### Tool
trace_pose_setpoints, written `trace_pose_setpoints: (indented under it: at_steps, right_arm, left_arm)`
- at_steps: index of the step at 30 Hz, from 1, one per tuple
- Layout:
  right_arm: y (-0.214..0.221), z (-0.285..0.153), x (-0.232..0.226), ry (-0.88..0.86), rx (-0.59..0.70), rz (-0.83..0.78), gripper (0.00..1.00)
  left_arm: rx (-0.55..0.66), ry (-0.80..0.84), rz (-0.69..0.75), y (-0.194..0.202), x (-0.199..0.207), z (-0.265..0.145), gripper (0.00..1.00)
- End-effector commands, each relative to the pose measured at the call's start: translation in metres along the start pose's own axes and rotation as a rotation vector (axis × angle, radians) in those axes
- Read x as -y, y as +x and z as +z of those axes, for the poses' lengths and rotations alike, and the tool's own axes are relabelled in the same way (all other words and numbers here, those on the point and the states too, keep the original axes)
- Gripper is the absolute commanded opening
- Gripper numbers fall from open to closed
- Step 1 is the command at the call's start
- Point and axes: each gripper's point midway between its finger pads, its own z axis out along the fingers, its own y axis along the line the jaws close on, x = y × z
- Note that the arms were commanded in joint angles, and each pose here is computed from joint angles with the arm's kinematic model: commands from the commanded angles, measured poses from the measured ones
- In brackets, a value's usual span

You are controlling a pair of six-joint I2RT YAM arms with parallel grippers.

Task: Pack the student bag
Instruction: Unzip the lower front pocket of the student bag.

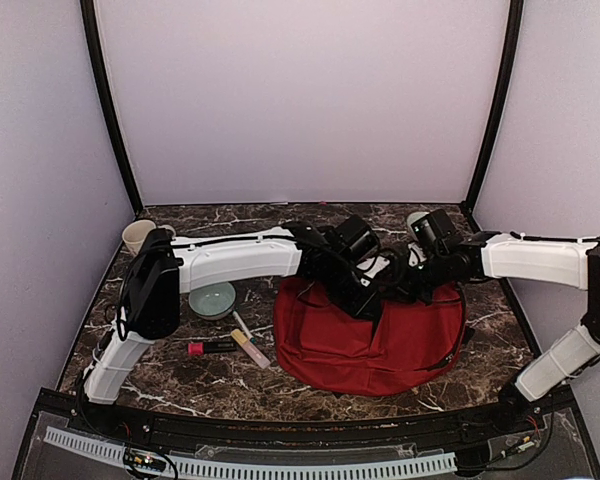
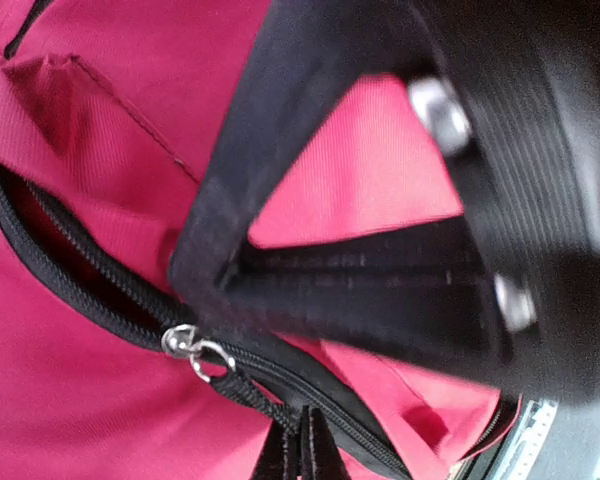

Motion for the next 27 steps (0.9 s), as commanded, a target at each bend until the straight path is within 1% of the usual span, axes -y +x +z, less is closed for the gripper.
trace_pose_setpoints:
  at_steps: [1, 5, 9, 15, 21, 27]
  right_arm:
    - [-0.006, -0.003, 0.006, -0.039, 0.024, 0.027, 0.00]
    - [-0.006, -0.002, 0.014, -0.046, 0.023, 0.045, 0.00]
    - [-0.005, -0.001, 0.018, -0.055, 0.015, 0.042, 0.00]
    - [0.003, 0.002, 0.018, -0.071, -0.015, 0.036, 0.00]
    - [0.010, 0.004, 0.022, -0.076, -0.037, 0.031, 0.00]
    - [0.017, 0.007, 0.037, -0.030, -0.053, 0.025, 0.00]
  left_arm:
    - [-0.035, -0.007, -0.007, 0.007, 0.026, -0.033, 0.00]
    - [-0.055, -0.038, -0.001, 0.017, 0.035, -0.044, 0.00]
    - [-0.064, -0.053, -0.029, 0.026, 0.036, -0.047, 0.00]
    - [-0.026, -0.044, -0.073, 0.017, 0.041, -0.052, 0.00]
    - [-0.027, -0.056, -0.083, 0.020, 0.042, -0.053, 0.00]
    - [0.005, -0.054, -0.099, 0.009, 0.054, -0.079, 0.00]
